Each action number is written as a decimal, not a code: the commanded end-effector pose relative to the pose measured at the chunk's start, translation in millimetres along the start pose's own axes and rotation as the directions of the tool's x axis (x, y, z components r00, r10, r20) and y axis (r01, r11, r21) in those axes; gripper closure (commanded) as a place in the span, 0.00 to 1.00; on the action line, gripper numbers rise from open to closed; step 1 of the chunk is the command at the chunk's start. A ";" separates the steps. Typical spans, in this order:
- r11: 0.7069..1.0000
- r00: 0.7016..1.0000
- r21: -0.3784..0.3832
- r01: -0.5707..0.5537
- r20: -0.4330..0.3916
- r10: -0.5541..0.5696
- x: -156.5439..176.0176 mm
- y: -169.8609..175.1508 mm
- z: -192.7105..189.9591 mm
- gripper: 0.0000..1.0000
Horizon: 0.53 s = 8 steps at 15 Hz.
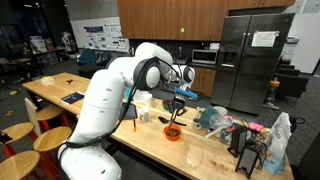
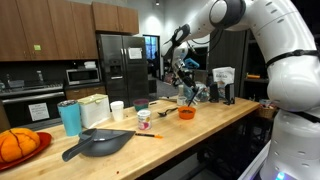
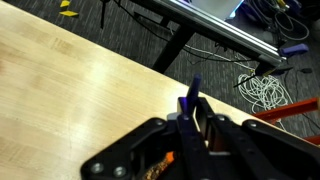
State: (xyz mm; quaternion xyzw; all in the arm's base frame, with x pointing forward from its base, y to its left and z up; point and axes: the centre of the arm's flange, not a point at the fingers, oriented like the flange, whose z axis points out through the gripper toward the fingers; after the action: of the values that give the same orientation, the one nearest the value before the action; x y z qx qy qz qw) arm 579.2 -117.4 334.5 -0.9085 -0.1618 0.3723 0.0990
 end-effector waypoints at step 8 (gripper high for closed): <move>0.995 0.997 -0.077 -0.061 0.044 0.065 29.5 25.9 8.3 0.97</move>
State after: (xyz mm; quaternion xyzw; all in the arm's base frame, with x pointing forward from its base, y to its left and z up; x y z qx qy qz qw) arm 590.4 -125.8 302.1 -0.9060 -0.1542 0.3887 0.0653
